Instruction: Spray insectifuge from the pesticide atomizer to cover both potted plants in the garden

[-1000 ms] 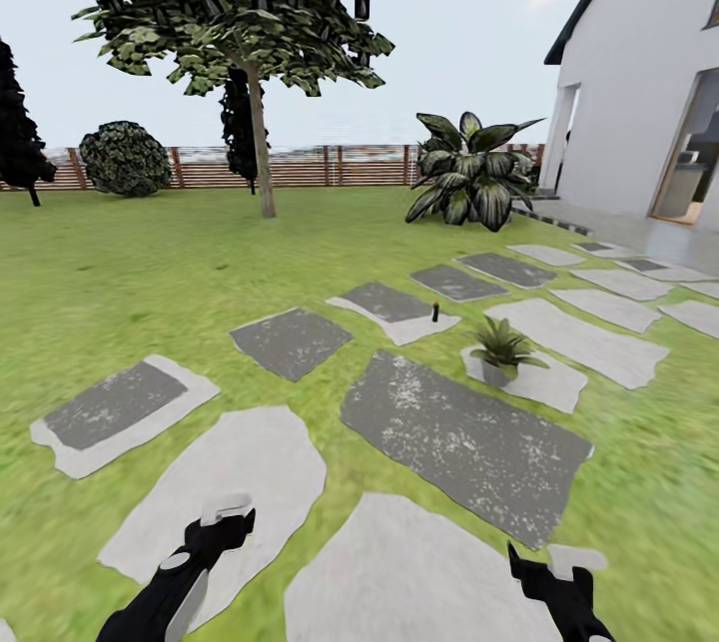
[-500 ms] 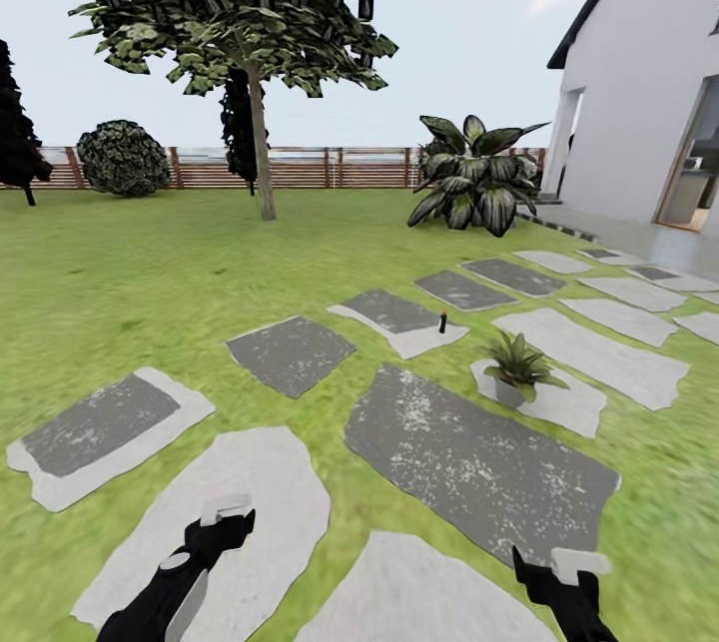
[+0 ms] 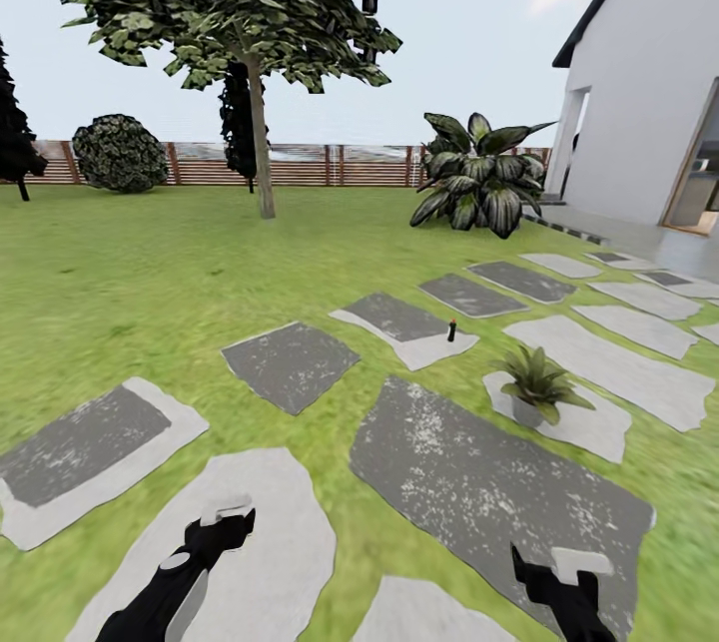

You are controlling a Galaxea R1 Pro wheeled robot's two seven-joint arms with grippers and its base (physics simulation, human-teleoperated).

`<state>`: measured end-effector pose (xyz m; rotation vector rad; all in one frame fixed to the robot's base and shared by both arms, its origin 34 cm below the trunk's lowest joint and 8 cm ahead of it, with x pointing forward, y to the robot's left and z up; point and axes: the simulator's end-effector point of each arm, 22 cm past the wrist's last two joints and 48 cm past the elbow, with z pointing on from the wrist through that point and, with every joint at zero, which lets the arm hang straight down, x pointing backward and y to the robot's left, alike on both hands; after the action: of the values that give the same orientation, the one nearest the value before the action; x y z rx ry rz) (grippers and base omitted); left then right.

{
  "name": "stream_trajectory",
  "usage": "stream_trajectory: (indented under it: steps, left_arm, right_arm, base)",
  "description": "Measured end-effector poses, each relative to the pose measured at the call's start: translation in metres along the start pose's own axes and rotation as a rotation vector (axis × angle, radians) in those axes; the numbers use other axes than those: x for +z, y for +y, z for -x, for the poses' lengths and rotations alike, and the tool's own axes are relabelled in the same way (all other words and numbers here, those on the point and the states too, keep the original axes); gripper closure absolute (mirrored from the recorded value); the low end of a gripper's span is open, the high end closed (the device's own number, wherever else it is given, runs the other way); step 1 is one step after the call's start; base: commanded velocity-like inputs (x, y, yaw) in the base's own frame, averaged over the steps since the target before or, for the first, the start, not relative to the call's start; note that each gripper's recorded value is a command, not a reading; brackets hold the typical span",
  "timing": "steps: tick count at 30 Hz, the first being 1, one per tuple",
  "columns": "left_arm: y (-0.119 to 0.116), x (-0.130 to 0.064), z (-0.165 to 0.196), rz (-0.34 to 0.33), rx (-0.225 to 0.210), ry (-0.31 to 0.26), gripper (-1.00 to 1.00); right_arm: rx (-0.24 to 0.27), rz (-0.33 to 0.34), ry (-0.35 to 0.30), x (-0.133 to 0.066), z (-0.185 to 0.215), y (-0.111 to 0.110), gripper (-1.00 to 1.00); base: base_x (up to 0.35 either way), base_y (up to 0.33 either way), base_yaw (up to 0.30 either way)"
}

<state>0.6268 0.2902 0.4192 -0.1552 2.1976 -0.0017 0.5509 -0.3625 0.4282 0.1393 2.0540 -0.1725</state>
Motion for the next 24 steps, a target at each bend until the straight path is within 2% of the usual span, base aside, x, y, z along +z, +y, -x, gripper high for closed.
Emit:
stream_trajectory:
  steps: [24]
  left_arm:
    - [0.0001,0.0000,-0.0001,0.000,0.000,0.000,-1.00]
  right_arm:
    - [0.006,-0.001,0.008,-0.0001,-0.0015,0.0011,-1.00]
  base:
    - [0.332,0.076,0.000]
